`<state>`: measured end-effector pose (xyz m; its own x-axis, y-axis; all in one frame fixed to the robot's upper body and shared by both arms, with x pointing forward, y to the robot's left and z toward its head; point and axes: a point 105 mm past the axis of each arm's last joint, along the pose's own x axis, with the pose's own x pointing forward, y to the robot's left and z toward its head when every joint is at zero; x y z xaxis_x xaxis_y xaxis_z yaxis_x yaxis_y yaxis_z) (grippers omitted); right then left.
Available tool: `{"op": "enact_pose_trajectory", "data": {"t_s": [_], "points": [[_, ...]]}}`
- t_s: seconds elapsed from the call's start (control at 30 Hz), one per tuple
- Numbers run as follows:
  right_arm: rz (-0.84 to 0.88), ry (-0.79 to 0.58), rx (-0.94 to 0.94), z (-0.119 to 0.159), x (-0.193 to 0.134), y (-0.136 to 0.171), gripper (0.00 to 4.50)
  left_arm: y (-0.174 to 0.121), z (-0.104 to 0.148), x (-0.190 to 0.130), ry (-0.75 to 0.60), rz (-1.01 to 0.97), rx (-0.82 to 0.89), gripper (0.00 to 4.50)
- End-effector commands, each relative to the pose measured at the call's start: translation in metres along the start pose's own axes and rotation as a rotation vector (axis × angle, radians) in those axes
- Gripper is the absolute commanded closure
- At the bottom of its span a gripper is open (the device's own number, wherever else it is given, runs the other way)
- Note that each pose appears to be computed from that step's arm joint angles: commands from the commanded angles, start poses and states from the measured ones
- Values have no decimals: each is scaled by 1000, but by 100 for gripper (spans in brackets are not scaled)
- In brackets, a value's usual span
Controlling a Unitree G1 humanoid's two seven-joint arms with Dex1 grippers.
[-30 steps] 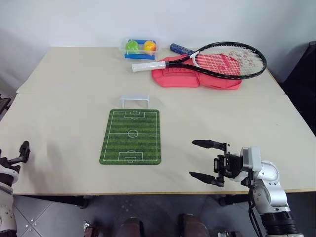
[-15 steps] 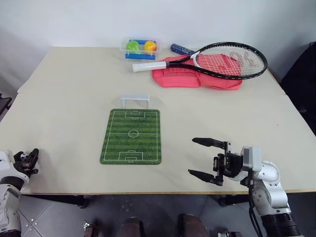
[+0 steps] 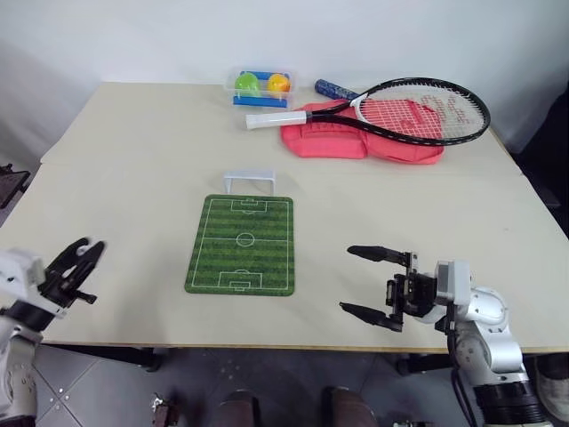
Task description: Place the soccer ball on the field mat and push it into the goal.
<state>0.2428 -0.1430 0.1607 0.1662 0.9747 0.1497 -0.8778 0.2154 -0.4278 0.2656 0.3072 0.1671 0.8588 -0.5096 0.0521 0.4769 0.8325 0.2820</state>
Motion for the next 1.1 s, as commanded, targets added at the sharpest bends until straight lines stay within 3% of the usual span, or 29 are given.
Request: {"op": "enact_pose_trajectory", "data": {"t_s": [0.03,0.13,0.27,0.53,1.1], "points": [[36,42,-34,9,-17,3,0,-39,28,30,-68,-365,76,363],[22,64,-23,8,-25,4,0,-66,27,51,-50,-605,76,363],[-5,63,-18,8,-28,7,0,-86,-2,68,76,-831,126,363],[-35,30,-5,11,-22,15,0,-106,-23,106,76,-954,117,363],[-74,17,-12,15,-9,17,0,-127,-41,120,89,-970,100,363]]}}
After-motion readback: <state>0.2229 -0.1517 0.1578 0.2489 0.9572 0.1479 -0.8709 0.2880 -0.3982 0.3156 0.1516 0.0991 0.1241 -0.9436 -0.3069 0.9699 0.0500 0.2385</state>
